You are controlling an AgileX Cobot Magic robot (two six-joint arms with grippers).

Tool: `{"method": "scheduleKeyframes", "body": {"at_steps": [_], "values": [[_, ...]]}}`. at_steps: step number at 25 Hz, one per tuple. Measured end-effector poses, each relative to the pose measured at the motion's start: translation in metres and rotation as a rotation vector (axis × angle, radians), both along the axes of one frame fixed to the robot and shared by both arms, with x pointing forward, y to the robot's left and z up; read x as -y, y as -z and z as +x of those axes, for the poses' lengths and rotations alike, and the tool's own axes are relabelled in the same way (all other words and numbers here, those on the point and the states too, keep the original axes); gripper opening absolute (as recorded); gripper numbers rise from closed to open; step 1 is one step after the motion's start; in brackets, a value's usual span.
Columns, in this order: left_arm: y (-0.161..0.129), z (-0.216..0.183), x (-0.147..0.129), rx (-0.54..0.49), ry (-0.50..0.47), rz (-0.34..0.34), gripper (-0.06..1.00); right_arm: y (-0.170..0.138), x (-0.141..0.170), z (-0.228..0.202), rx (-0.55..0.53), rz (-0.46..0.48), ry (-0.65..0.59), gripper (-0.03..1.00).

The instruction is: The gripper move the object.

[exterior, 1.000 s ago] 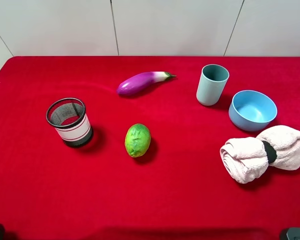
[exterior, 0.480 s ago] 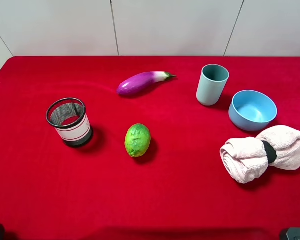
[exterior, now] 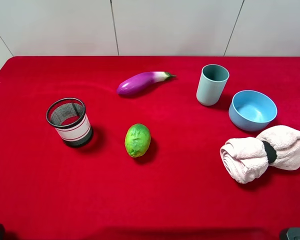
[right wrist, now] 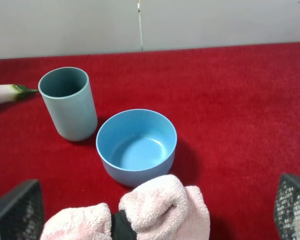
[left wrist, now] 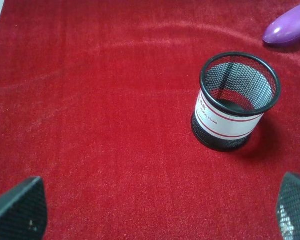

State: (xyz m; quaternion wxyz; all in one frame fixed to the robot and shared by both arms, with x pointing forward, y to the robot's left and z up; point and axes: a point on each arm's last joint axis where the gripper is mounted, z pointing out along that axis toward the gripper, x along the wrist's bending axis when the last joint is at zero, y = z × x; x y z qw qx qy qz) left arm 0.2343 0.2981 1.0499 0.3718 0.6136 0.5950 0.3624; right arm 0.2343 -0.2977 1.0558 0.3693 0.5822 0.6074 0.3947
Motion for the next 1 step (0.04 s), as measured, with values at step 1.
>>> {"method": "scheduleKeyframes", "body": {"at_steps": [1], "values": [[0.0000, 0.0000, 0.0000, 0.000, 0.000, 0.000, 0.90, 0.0000, 0.0000, 0.0000, 0.000, 0.000, 0.000, 0.69]]}}
